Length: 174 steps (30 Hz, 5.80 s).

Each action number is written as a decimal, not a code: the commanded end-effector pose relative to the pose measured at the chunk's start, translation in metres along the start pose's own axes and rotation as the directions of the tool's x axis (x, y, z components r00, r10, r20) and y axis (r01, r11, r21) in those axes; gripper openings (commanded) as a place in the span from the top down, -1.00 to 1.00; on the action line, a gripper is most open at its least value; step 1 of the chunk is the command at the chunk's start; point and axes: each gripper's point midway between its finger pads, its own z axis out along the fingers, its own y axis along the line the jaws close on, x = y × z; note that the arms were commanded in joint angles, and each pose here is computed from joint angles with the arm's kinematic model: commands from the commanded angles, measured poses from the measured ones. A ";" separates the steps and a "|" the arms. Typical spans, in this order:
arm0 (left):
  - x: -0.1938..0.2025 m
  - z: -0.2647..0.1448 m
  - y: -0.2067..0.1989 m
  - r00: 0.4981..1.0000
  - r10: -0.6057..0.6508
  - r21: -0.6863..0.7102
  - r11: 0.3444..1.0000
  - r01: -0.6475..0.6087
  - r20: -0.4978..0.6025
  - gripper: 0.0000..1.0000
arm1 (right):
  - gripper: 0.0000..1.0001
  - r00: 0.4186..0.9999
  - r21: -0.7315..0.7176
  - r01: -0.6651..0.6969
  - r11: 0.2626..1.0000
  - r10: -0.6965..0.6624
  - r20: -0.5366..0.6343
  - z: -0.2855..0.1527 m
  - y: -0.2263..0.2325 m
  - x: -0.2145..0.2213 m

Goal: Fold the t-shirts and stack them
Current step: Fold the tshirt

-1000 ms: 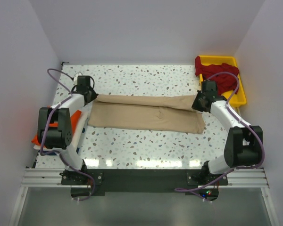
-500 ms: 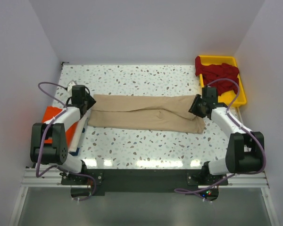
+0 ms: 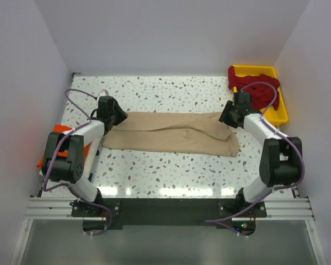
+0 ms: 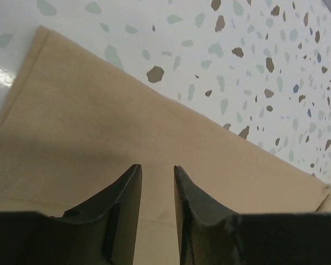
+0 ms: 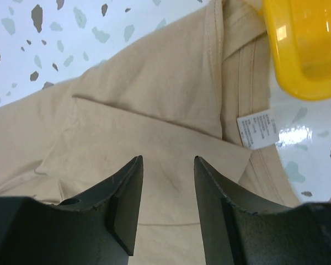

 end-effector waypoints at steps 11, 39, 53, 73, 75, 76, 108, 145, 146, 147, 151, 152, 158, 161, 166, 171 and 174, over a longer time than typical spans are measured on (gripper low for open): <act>0.068 0.018 -0.095 0.973 0.166 0.311 0.944 -0.110 -0.158 0.35 | -0.05 0.998 -0.180 0.060 0.982 -0.058 0.016 0.052 0.049 -0.032; 0.155 0.027 -0.156 0.882 0.380 0.507 0.838 -0.201 -0.278 0.40 | 0.34 0.979 -0.268 0.198 0.943 -0.204 0.005 0.064 0.096 -0.009; 0.165 0.027 -0.159 0.870 0.397 0.525 0.827 -0.201 -0.292 0.43 | 0.83 0.986 -0.343 0.160 0.926 -0.170 0.001 0.022 0.100 0.002; 0.166 0.026 -0.170 0.861 0.420 0.560 0.803 -0.205 -0.288 0.43 | 0.80 0.996 -0.445 0.082 0.892 -0.088 0.008 -0.037 0.089 0.079; 0.167 0.025 -0.172 0.860 0.425 0.566 0.798 -0.208 -0.283 0.43 | 0.74 0.996 -0.452 0.083 0.888 -0.084 0.018 -0.037 0.090 0.084; 0.166 0.025 -0.174 0.859 0.429 0.571 0.793 -0.211 -0.279 0.42 | 0.74 0.997 -0.453 0.082 0.888 -0.079 0.024 -0.039 0.091 0.084; 0.241 -0.062 -0.252 0.713 0.696 0.666 0.572 -0.480 -0.084 0.00 | 0.24 0.996 0.003 0.003 1.000 -0.004 0.087 -0.049 -0.003 -0.002; 0.289 -0.052 -0.245 0.470 0.882 0.423 0.436 -0.794 -0.028 0.39 | 0.26 0.999 0.020 -0.042 0.999 0.041 0.016 -0.007 -0.022 0.009; 0.290 -0.051 -0.242 0.468 0.883 0.422 0.437 -0.795 -0.033 0.40 | 0.26 0.999 0.020 -0.040 0.999 0.040 0.016 -0.007 -0.022 0.009; 0.289 -0.052 -0.242 0.467 0.884 0.423 0.435 -0.794 -0.032 0.40 | 0.26 0.999 0.024 -0.039 0.999 0.038 0.016 -0.007 -0.022 0.009; 0.292 -0.053 -0.238 0.464 0.885 0.427 0.434 -0.793 -0.038 0.22 | 0.25 0.999 0.018 -0.040 0.999 0.040 0.013 -0.006 -0.022 0.010; 0.292 -0.053 -0.237 0.462 0.886 0.426 0.433 -0.794 -0.040 0.20 | 0.25 0.999 0.017 -0.041 0.999 0.041 0.012 -0.007 -0.022 0.011; 0.294 -0.052 -0.238 0.459 0.888 0.430 0.429 -0.794 -0.038 0.13 | 0.25 0.999 0.021 -0.040 0.999 0.039 0.014 -0.007 -0.023 0.011; 0.298 -0.050 -0.236 0.454 0.890 0.431 0.426 -0.795 -0.043 0.12 | 0.25 0.999 0.024 -0.039 0.999 0.039 0.007 -0.005 -0.024 0.013; 0.298 -0.048 -0.233 0.452 0.891 0.418 0.428 -0.801 -0.048 0.18 | 0.25 0.999 0.024 -0.039 0.999 0.039 0.009 -0.006 -0.024 0.012; 0.297 -0.048 -0.232 0.448 0.893 0.416 0.425 -0.804 -0.048 0.29 | 0.25 0.999 0.026 -0.039 0.999 0.039 0.008 -0.004 -0.025 0.013; 0.298 -0.048 -0.230 0.445 0.894 0.412 0.425 -0.806 -0.051 0.38 | 0.25 0.999 0.024 -0.042 0.999 0.042 0.006 -0.003 -0.025 0.013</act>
